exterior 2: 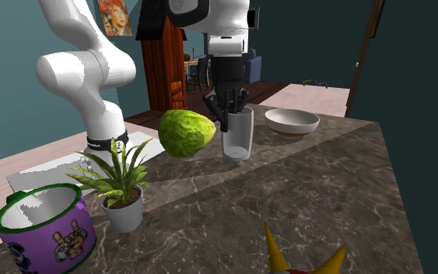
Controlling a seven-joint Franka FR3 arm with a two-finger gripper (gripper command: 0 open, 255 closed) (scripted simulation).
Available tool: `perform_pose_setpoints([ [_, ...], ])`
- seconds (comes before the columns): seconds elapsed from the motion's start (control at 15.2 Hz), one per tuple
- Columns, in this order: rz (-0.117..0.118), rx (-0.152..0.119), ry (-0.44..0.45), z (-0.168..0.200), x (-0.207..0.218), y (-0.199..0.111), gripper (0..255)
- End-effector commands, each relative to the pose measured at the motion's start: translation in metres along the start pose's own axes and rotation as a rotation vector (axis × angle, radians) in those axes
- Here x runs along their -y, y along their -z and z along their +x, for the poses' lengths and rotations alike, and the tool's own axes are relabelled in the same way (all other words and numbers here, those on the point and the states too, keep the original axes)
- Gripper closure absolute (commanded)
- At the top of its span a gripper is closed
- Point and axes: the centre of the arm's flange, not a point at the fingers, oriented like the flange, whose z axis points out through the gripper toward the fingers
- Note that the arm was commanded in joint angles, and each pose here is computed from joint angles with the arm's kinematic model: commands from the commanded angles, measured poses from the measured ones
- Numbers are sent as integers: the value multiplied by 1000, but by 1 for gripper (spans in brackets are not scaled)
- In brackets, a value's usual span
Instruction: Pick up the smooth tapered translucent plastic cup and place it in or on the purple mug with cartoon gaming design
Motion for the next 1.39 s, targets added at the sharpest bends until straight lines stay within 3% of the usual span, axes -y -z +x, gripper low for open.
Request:
perform_pose_setpoints([
  [0.0, 0, 0, 0, 0, -1, 10, 255],
  [1.32, 0, 0, 0, 4, -3, 116, 255],
])
